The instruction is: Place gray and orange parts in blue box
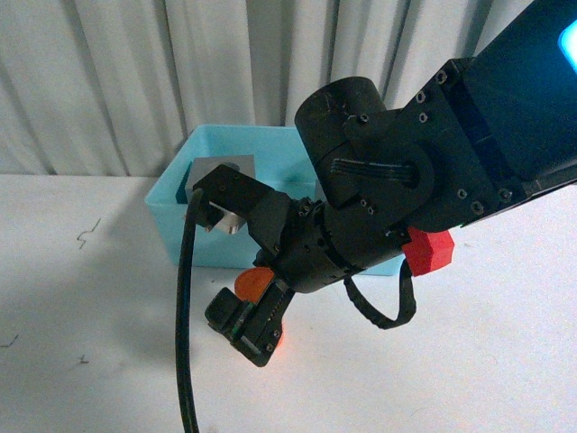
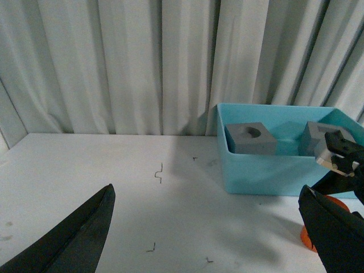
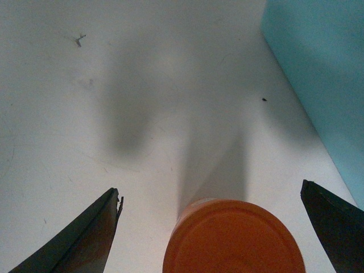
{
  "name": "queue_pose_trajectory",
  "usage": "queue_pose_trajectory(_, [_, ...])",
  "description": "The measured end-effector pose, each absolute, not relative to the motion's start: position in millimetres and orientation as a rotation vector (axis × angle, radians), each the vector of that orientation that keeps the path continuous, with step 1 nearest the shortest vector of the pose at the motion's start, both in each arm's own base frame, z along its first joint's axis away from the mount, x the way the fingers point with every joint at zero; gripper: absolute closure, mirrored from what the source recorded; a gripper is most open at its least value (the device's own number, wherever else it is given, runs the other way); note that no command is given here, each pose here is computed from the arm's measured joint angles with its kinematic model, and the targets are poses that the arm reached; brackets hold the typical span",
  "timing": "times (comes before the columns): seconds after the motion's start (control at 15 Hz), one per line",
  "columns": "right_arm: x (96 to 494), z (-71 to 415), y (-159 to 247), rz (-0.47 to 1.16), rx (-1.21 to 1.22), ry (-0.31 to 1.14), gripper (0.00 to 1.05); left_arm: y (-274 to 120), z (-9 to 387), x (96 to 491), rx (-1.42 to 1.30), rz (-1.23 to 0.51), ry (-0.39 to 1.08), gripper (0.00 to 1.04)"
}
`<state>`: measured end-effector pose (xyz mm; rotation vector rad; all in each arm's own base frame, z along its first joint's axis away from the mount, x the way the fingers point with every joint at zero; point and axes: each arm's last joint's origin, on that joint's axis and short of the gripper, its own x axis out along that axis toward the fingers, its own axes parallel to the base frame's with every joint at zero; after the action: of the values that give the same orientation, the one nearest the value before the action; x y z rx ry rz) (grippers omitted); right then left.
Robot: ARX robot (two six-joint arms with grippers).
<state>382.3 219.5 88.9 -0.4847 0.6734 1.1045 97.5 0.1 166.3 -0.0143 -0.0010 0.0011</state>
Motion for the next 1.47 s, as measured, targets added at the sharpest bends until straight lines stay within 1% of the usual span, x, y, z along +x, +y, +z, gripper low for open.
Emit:
queue_pose_trajectory(0.07, [382.0,87.7,221.3,1.095,-0.483,0.677,0.13,0.1,166.2,97.5,-0.014,0.001,-0.001,0.07])
queue_pose_trajectory(0.33, [382.5,88.0,221.4,1.081,-0.481,0.677,0.53,0.1,166.2,97.5,-0.014,0.001,-0.001,0.07])
queue_pose_trajectory(0.4, [382.0,88.4,221.0,1.074,-0.483,0.671,0.59,0.1,166.3,97.5,-0.014,0.001,-0.001,0.07])
queue_pose_trajectory(0.53, [377.9,94.7,218.3,1.052,-0.464,0.656,0.59,0.1,166.2,97.5,-0.014,0.001,-0.001,0.07])
queue_pose_trajectory(0.67, [372.0,124.0,214.2,1.006,-0.404,0.544,0.59,0.1,166.2,97.5,-0.014,0.001,-0.001,0.07])
queue_pose_trajectory(0.8, [367.7,187.2,203.6,0.916,-0.302,0.335,0.59,0.1,166.3,97.5,-0.014,0.001,-0.001,0.07])
queue_pose_trajectory(0.87, [369.5,226.4,191.8,0.829,-0.245,0.209,0.59,0.1,166.3,97.5,-0.014,0.001,-0.001,0.07])
queue_pose_trajectory(0.93, [377.8,255.3,179.4,0.727,-0.209,0.105,0.59,0.1,166.2,97.5,-0.014,0.001,-0.001,0.07])
queue_pose_trajectory(1.0, [391.2,268.2,167.7,0.62,-0.18,0.066,0.59,0.1,166.3,97.5,-0.014,0.001,-0.001,0.07])
queue_pose_trajectory(1.07, [423.9,236.2,163.2,0.498,-0.123,0.176,0.59,0.1,166.2,97.5,-0.014,0.001,-0.001,0.07])
queue_pose_trajectory(1.13, [436.7,212.0,173.4,0.492,-0.103,0.248,0.59,0.1,166.3,97.5,-0.014,0.001,-0.001,0.07])
queue_pose_trajectory(1.2, [444.8,199.8,185.6,0.487,-0.084,0.271,0.59,0.1,166.2,97.5,-0.014,0.001,-0.001,0.07])
queue_pose_trajectory(1.33, [456.6,198.2,210.7,0.492,-0.058,0.273,0.59,0.1,166.3,97.5,-0.014,0.001,-0.001,0.07])
queue_pose_trajectory(1.47, [467.7,194.4,223.3,0.455,-0.043,0.277,0.59,0.1,166.3,97.5,-0.014,0.001,-0.001,0.07])
